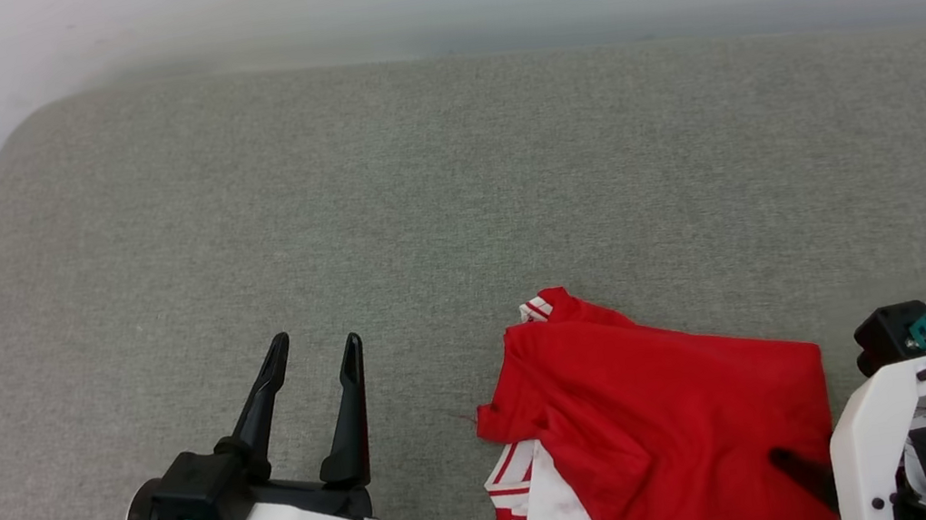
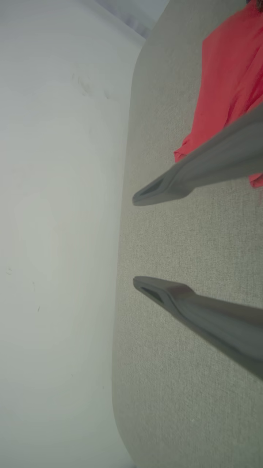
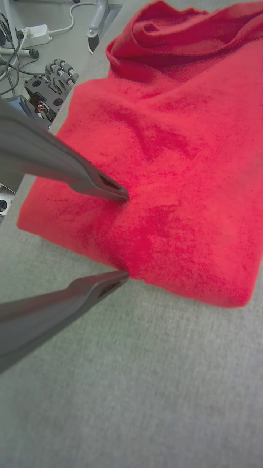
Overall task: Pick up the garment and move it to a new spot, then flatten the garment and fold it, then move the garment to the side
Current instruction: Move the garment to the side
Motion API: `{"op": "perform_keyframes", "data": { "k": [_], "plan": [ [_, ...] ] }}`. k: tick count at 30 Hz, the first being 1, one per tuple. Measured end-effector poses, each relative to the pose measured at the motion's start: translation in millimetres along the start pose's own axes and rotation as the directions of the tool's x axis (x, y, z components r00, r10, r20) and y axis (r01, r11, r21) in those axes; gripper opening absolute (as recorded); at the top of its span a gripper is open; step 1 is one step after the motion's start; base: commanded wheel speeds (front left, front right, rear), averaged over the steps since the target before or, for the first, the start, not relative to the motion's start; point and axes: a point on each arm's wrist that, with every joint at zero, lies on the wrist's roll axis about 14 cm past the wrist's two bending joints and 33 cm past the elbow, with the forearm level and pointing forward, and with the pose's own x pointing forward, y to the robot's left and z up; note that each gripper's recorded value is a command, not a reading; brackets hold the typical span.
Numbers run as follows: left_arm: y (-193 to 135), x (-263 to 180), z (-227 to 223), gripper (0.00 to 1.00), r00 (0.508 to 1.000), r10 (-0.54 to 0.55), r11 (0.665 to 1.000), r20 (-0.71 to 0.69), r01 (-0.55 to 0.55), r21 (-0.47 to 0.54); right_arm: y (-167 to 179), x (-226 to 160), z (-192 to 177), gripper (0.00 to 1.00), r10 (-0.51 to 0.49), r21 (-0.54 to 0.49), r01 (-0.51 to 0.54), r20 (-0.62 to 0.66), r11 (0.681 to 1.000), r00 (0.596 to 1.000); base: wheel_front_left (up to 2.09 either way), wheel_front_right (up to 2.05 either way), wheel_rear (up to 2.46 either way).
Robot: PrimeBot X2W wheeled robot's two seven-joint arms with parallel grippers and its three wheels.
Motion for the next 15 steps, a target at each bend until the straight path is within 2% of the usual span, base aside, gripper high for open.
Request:
{"op": "perform_keyframes", "data": {
  "k": [10,11,12,13,15],
  "plan": [
    [8.1,0.8,-4.6,1.0,1.0,0.023,1.0,-0.016,-0.023,0.008,10.2,35.1,-21.3,1.0,0.022,-0.036,-0.026,-0.108,0.999,0.994,0.0,0.0,0.0],
    [8.2,0.7,-5.2,1.0,1.0,0.024,1.0,-0.018,-0.023,0.008,10.3,37.1,-24.1,0.77,0.022,-0.045,-0.028,-0.119,0.999,0.993,0.0,0.0,0.0],
    [7.9,0.4,-6.0,1.0,1.0,0.023,1.0,-0.02,-0.023,0.009,10.5,38.7,-25.3,0.32,0.022,-0.057,-0.029,-0.125,0.998,0.992,0.0,0.0,0.0],
    [7.7,0.3,-6.0,1.0,1.0,0.022,1.0,-0.021,-0.022,0.009,10.1,40.0,-25.4,0.0,0.02,-0.064,-0.028,-0.123,0.998,0.992,0.0,0.0,0.0],
    [7.3,-0.1,-5.2,1.0,1.0,0.02,1.0,-0.019,-0.02,0.009,11.5,41.7,-27.0,0.0,0.021,-0.092,-0.032,-0.124,0.995,0.992,0.0,0.0,0.0]
  ]
}}
